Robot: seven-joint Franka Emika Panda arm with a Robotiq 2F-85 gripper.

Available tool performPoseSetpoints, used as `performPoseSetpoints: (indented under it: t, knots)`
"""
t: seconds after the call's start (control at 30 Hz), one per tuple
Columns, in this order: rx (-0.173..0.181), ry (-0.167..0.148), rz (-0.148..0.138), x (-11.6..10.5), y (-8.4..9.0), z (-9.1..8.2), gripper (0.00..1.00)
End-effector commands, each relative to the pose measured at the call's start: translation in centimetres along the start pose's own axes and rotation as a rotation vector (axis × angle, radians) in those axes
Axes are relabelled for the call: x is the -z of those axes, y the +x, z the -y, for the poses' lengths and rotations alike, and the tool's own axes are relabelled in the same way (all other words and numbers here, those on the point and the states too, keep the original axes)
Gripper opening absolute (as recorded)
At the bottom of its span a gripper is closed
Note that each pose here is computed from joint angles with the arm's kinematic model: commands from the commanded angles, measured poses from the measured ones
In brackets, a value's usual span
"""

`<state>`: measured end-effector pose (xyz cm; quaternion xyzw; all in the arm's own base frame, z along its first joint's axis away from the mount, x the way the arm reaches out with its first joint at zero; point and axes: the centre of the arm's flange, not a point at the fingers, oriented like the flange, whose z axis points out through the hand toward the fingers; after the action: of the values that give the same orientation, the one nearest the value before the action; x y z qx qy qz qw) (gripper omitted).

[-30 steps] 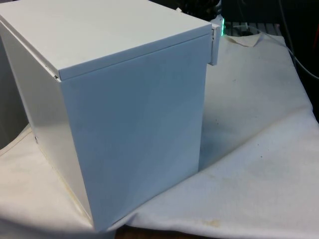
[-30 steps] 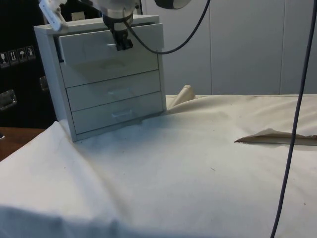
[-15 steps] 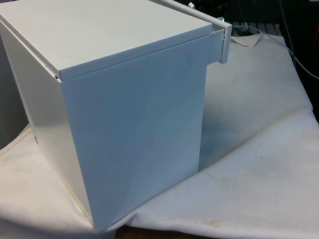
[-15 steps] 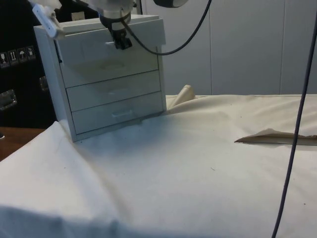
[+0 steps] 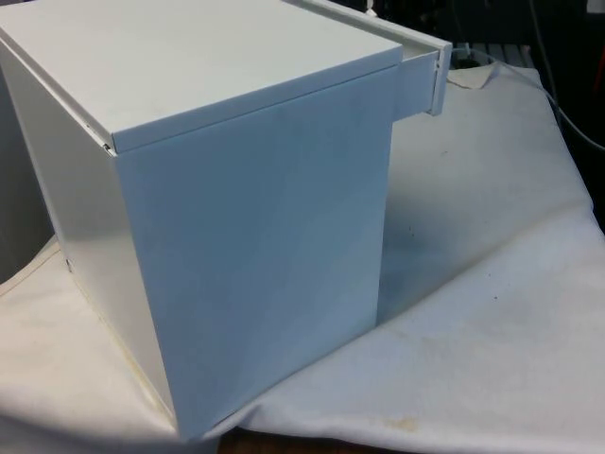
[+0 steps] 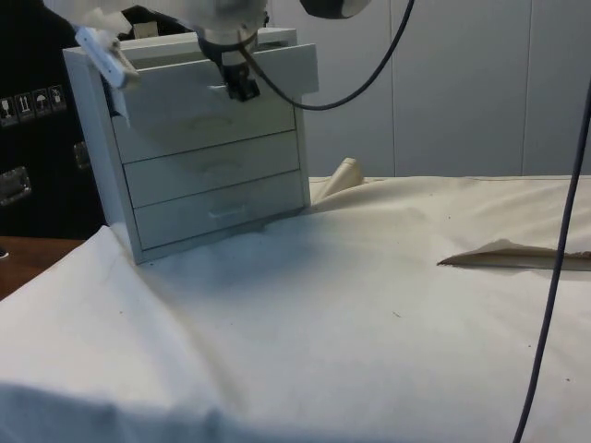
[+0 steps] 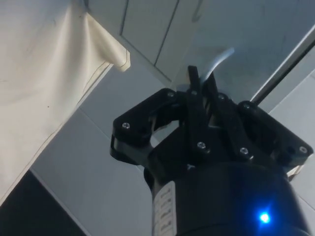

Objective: Open the drawer, then close it.

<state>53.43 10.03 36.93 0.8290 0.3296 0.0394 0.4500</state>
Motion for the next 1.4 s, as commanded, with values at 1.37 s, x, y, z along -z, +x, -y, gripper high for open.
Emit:
performPoseSetpoints:
  t: [1.37]
  knots:
    - [-0.034, -0.011, -0.016, 2.1, -1.6, 2.3, 0.02]
